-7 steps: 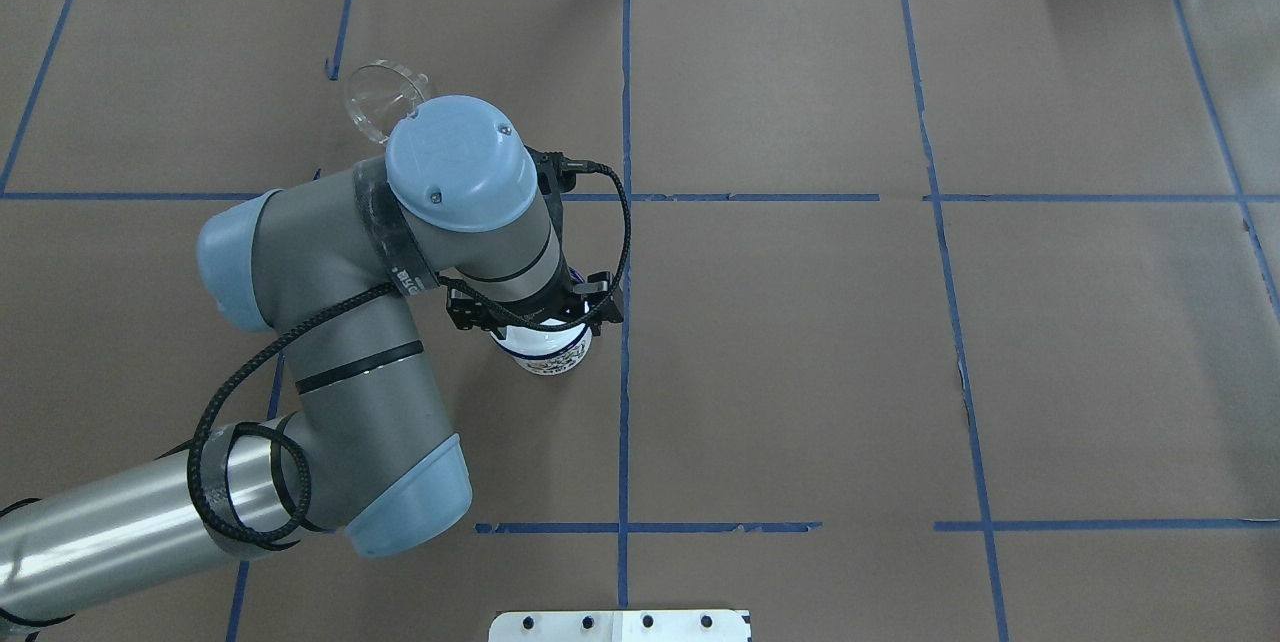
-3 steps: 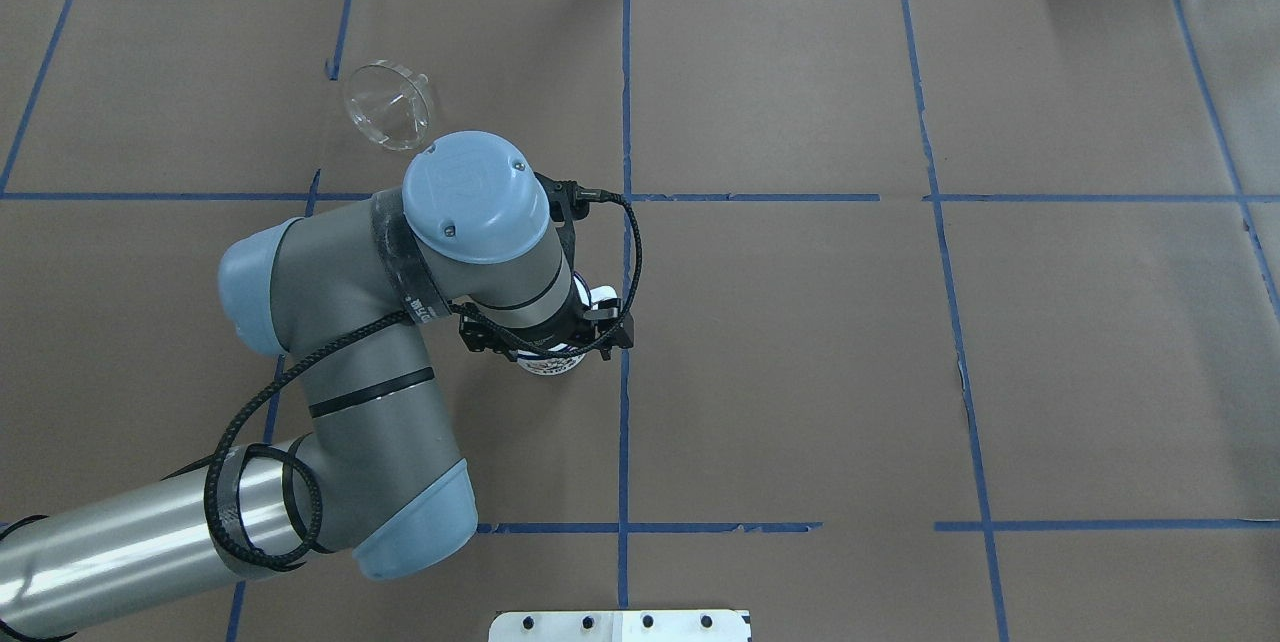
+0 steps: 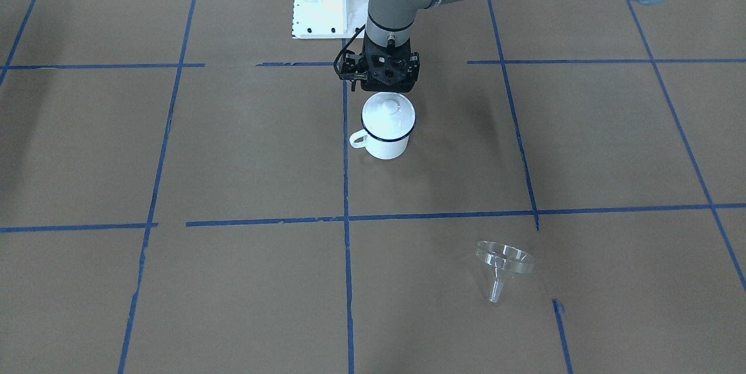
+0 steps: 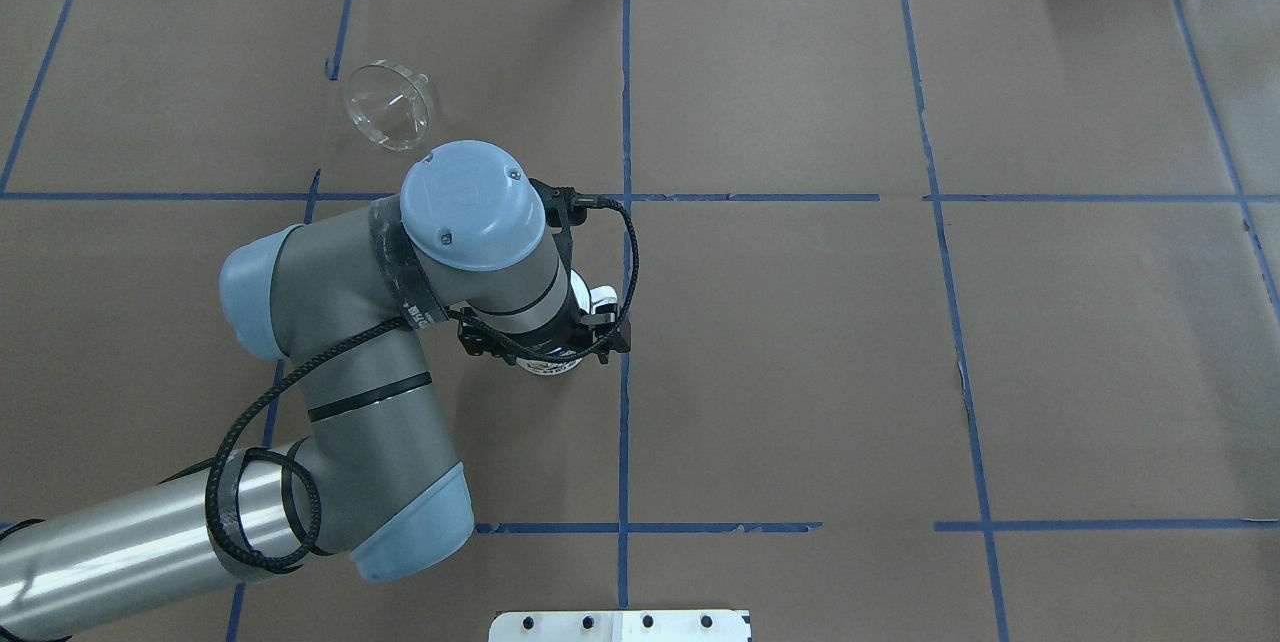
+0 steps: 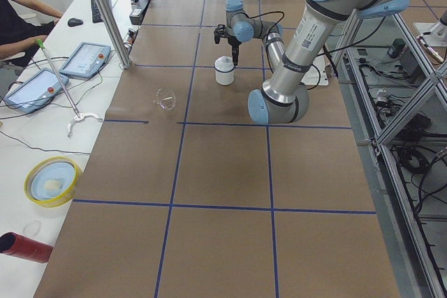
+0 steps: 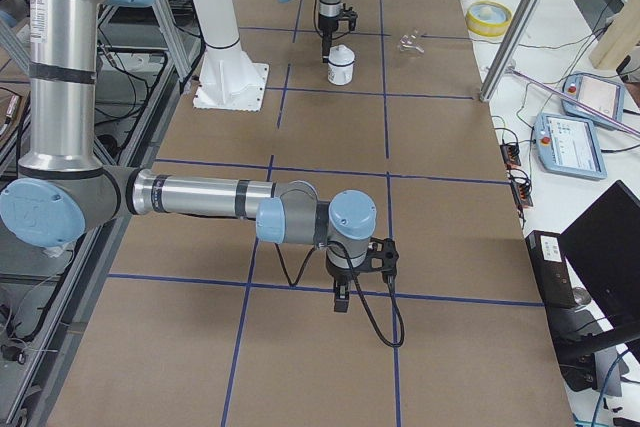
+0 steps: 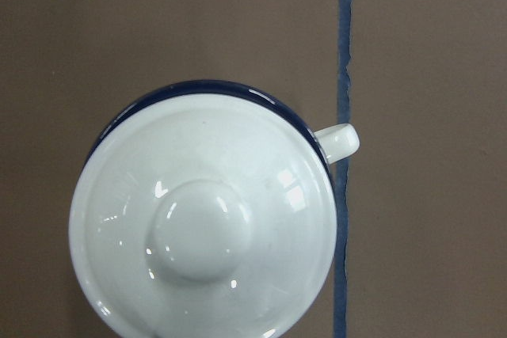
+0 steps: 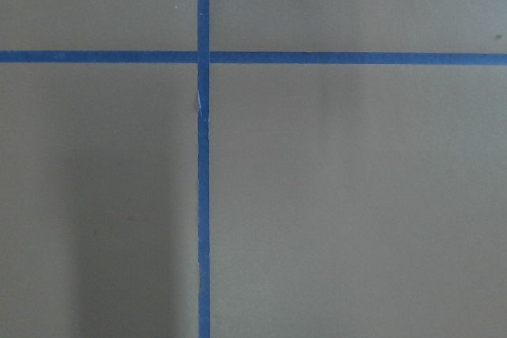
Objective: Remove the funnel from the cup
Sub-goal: 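Lower the lid onto the mug opening with the left gripper, then open the left gripper and withdraw it away from the mug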
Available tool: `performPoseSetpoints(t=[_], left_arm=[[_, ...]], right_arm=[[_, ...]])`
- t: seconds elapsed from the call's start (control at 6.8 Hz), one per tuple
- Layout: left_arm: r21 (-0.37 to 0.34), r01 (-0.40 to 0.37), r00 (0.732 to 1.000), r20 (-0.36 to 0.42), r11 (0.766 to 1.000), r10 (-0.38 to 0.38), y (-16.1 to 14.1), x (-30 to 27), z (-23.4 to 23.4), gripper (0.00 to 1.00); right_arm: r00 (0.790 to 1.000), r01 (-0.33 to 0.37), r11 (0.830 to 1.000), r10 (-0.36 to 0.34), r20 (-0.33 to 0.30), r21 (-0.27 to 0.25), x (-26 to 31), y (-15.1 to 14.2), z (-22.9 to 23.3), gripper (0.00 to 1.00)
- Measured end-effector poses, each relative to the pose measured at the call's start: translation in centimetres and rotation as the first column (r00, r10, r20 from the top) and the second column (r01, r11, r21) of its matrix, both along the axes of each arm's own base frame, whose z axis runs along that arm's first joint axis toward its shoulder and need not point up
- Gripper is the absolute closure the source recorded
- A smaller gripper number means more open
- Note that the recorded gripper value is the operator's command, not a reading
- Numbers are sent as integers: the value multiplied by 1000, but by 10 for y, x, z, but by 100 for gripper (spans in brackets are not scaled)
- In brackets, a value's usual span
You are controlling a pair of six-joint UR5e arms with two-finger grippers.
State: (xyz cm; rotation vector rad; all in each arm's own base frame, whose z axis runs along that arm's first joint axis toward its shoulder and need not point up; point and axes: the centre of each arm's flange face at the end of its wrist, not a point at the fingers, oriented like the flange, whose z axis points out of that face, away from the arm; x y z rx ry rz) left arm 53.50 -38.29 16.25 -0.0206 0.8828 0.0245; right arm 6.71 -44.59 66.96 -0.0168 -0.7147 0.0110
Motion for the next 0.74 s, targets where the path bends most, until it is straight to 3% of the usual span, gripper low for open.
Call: performPoseSetpoints(t=[0.74], left_arm=[[5,-5,1000,-9,1000,5,3,2,-1,0]], right_arm=[[1000,0,1000,0,0,-1,0,0,0,0]])
